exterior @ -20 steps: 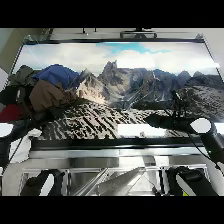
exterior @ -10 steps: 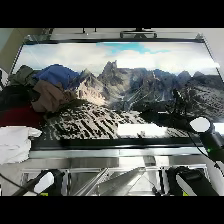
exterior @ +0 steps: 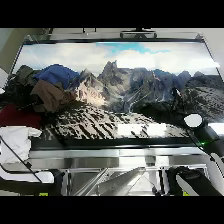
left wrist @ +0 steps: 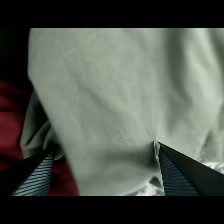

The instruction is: Fold the shirts.

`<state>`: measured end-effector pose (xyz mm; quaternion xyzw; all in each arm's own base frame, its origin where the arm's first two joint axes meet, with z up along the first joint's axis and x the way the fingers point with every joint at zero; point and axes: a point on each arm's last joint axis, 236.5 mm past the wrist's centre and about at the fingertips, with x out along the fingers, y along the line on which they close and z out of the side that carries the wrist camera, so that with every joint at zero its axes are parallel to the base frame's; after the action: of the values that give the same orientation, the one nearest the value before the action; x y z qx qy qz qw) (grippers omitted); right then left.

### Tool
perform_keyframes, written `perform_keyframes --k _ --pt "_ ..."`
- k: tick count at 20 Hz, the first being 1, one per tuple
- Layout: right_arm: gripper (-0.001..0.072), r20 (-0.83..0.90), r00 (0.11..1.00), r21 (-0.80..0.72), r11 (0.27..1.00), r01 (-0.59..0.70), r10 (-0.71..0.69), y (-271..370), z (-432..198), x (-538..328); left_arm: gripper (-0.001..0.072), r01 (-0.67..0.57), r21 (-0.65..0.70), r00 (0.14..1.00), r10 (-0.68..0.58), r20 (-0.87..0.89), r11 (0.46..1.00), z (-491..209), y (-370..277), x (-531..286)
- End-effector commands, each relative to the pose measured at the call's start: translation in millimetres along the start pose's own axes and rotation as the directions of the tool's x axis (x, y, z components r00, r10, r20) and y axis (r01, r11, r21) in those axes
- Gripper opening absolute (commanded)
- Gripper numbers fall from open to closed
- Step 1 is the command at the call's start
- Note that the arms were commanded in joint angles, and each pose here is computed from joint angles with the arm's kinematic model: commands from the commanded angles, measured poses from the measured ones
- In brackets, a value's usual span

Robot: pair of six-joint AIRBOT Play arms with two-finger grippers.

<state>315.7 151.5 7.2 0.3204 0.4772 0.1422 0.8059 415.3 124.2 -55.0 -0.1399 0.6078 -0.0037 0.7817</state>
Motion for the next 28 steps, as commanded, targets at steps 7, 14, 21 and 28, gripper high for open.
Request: perform_keyframes --k 7,14,21,28 --pt "0.0692 -0.085 0.996 0.015 1.000 -0.005 0.006 0 -19 2 0.0016 0.358 0.165 0.932 -0.342 -0.119 0.919 31 -154 -49" --pt "0.0018 -0.096 0.992 -0.205 0.974 -0.102 0.084 49 0 -27 0.0019 0.645 0.492 0.726 -0.669 -0.158 0.584 0 -391 -151" --pt "0.0032 0.036 0.995 -0.261 0.962 -0.078 0.090 60 60 -79 0.0501 0.641 0.595 0.746 -0.575 -0.334 0.486 -89 -481 -101" --pt "0.0521 0.017 0.992 -0.291 0.948 0.127 -0.128 -8 68 -70 0.0713 0.520 0.568 0.851 -0.446 -0.277 0.638 -49 -416 -74"
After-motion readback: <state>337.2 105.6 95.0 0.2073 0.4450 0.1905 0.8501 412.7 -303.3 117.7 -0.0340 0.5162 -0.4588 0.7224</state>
